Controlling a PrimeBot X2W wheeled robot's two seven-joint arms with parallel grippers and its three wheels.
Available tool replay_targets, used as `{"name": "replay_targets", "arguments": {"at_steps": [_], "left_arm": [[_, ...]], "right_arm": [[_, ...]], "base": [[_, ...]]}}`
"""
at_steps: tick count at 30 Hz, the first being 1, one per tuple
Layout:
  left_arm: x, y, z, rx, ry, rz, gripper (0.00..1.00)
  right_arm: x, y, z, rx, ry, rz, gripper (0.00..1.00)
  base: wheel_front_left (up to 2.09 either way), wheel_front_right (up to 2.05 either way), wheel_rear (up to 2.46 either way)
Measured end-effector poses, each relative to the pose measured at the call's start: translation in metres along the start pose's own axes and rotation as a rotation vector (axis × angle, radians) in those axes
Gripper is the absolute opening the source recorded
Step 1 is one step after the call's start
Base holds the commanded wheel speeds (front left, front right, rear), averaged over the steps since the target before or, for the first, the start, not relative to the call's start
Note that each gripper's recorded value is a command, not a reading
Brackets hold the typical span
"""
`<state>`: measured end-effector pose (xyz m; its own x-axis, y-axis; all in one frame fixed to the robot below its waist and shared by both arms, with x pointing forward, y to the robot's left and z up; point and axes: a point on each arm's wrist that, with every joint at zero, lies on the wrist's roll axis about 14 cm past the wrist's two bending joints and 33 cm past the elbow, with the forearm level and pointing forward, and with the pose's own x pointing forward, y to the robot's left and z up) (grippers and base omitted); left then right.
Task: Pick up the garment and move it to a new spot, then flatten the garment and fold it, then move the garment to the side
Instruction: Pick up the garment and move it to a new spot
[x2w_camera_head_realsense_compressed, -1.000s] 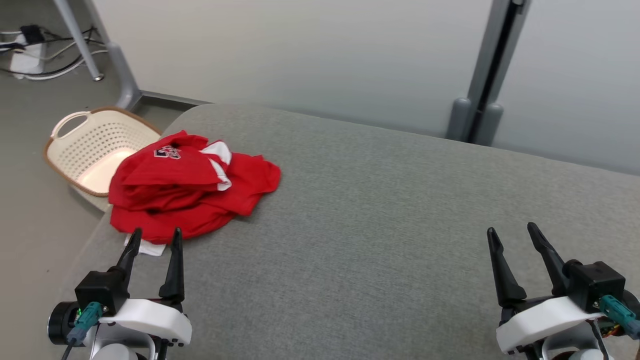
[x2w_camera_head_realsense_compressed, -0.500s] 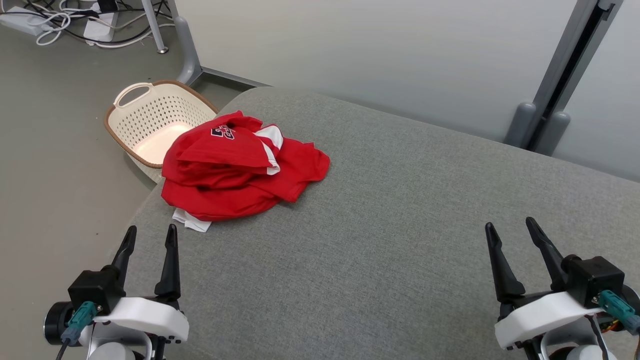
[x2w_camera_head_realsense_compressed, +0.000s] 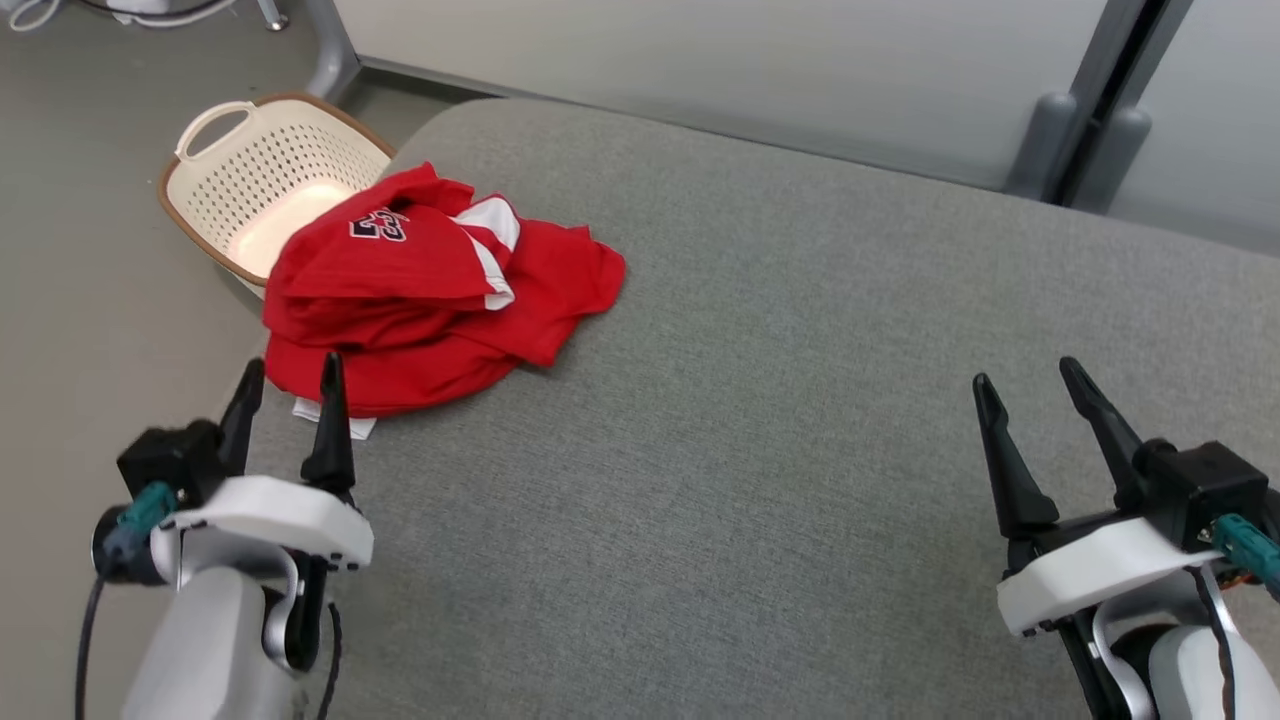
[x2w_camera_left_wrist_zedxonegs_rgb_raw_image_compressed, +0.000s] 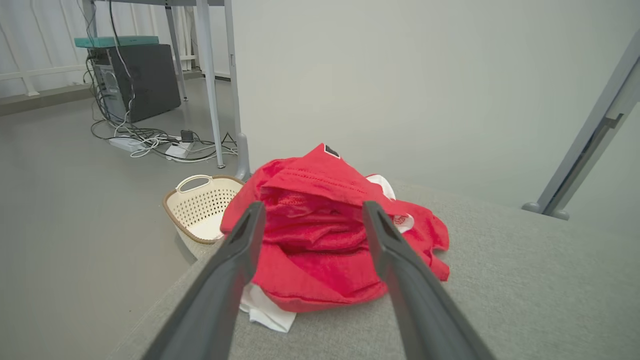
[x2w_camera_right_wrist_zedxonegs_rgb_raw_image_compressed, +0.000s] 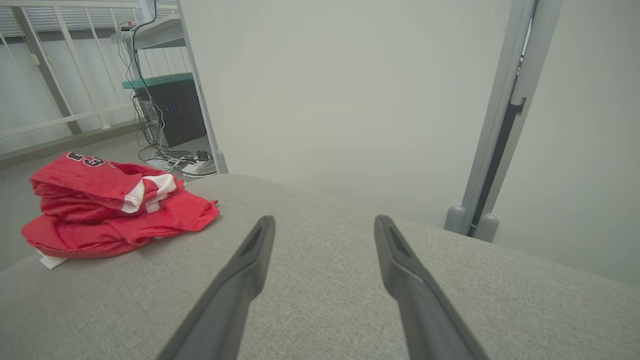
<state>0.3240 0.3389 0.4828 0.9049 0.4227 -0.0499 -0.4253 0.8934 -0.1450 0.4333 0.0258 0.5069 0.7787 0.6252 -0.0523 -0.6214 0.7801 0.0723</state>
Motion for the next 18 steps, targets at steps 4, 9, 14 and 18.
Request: {"name": "replay_targets", "arguments": {"at_steps": [4, 9, 14, 18], "left_arm": [[0.041, -0.011, -0.008, 0.034, 0.059, -0.030, 1.00], [0.088, -0.018, -0.027, 0.081, 0.151, -0.040, 1.00], [0.124, -0.011, -0.052, 0.112, 0.244, -0.009, 1.00], [0.132, -0.011, -0.088, 0.141, 0.401, -0.001, 0.89]], "right_arm": [[0.011, -0.016, -0.008, 0.007, 0.014, -0.012, 1.00], [0.015, -0.041, -0.035, 0.033, 0.066, -0.053, 1.00], [0.016, -0.065, -0.061, 0.066, 0.110, -0.104, 1.00], [0.008, -0.080, -0.081, 0.093, 0.147, -0.148, 1.00]], "base": [[0.00, 0.00, 0.00], [0.00, 0.00, 0.00], [0.00, 0.00, 0.00], [0.00, 0.00, 0.00]]}}
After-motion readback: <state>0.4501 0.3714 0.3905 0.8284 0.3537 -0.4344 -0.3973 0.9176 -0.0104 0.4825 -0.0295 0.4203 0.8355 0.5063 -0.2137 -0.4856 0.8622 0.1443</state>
